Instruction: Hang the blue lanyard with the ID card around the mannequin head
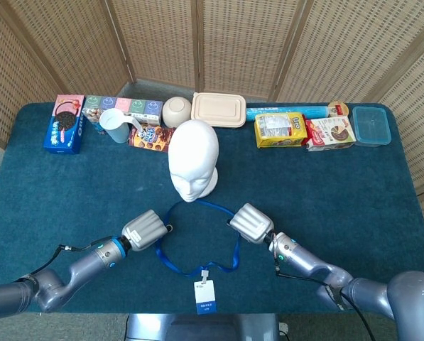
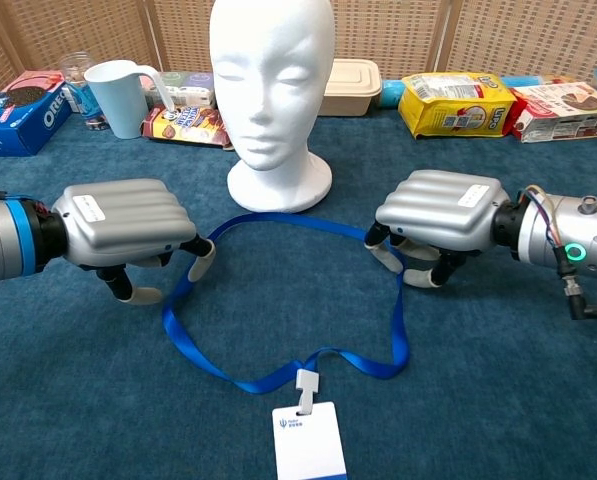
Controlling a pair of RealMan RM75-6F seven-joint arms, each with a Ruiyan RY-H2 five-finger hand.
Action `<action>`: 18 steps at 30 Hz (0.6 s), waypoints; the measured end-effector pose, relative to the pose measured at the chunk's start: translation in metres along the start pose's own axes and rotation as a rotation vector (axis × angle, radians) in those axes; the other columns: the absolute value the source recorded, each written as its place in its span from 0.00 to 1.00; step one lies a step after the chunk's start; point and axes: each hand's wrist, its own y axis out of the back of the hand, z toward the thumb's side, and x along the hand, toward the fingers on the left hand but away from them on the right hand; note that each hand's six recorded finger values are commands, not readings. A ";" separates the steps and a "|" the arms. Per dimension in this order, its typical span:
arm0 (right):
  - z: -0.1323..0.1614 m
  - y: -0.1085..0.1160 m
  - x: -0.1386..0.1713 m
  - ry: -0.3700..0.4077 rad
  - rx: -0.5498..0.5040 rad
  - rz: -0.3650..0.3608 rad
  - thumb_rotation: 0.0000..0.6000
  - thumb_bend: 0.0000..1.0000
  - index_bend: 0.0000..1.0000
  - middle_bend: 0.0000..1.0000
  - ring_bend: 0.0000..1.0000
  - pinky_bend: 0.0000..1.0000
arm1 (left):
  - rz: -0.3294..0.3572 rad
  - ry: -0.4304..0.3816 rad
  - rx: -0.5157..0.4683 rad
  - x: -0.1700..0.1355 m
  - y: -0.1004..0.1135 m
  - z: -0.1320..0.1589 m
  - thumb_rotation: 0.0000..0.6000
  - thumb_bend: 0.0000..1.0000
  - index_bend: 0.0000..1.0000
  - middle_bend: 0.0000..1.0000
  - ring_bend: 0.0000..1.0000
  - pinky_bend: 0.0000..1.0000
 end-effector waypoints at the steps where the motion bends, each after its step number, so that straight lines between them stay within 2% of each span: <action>1: 0.000 0.000 0.000 -0.001 -0.001 0.000 1.00 0.48 0.72 0.84 1.00 1.00 | 0.001 0.001 0.000 0.001 0.000 0.000 1.00 0.30 0.43 1.00 1.00 1.00; 18: -0.002 0.002 0.002 -0.012 -0.011 -0.005 1.00 0.48 0.73 0.84 1.00 1.00 | 0.008 0.008 -0.007 0.010 0.004 0.004 1.00 0.32 0.46 1.00 1.00 1.00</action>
